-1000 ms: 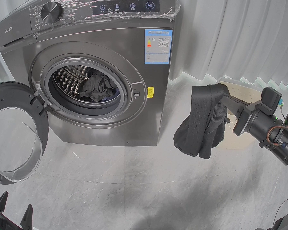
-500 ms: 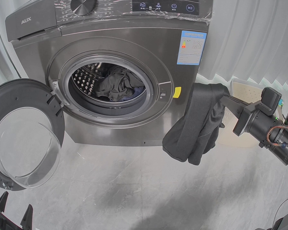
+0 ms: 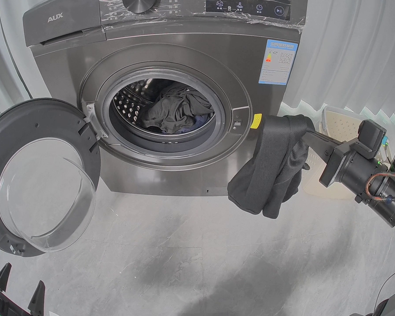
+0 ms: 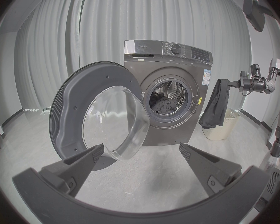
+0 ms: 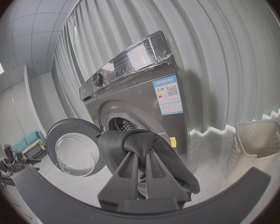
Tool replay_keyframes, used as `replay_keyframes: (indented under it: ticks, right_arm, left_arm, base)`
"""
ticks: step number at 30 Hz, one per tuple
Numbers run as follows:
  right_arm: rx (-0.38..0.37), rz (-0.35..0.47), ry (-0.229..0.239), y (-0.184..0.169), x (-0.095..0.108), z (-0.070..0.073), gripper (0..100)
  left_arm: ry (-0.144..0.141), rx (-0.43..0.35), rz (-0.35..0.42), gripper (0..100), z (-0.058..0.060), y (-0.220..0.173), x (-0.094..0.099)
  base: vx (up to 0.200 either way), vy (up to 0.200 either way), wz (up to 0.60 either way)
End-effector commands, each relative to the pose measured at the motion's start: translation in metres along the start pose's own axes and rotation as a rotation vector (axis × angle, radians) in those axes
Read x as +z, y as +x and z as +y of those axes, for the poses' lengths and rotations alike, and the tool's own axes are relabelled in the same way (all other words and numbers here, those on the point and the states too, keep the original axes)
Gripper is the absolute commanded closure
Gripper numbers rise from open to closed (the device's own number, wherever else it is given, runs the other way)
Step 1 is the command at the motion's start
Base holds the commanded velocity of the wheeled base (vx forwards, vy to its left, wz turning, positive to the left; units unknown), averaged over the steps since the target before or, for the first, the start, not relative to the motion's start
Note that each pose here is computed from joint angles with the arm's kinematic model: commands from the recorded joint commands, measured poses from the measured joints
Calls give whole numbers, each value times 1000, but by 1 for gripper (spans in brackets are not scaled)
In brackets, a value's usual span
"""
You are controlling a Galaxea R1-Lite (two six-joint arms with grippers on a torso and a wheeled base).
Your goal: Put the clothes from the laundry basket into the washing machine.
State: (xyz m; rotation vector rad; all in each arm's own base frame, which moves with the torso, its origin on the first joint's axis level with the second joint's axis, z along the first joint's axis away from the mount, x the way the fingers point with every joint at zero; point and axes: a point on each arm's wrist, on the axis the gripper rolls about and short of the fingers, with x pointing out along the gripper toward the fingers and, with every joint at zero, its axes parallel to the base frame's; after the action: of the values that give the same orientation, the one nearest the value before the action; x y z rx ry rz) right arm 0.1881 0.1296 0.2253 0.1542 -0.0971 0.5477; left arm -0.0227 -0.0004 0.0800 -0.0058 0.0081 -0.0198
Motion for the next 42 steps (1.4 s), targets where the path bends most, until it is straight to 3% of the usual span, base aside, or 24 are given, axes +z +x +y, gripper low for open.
replay_keyframes:
  ticks: [1, 20, 29, 32, 36, 38, 42]
  right_arm:
    - [1, 0, 0, 0, 0, 0, 100]
    - [2, 17, 1, 1, -5, 0, 100]
    - [28, 18, 4, -1, -5, 6, 100]
    - [71, 10, 14, -2, -3, 16, 100]
    - [78, 10, 15, 2, -3, 18, 100]
    - [85, 18, 16, 3, -5, 20, 100]
    - [100, 35, 41, 2, -9, 23, 100]
  left_arm:
    - [0, 0, -2, 0, 0, 0, -4]
    - [-2, 0, -2, 0, 0, 0, -4]
    - [0, 1, -5, 0, 0, 0, -4]
    - [10, 8, -7, 0, 0, 0, -4]
    - [55, 6, -8, 0, 0, 0, -4]
    - [52, 6, -6, 0, 0, 0, -4]
    - [18, 6, -7, 0, 0, 0, -4]
  base:
    - [0, 0, 0]
    - [0, 189, 0]
    - [0, 0, 0]
    - [0, 0, 0]
    - [0, 0, 0]
    - [0, 0, 0]
    - [0, -50, 0]
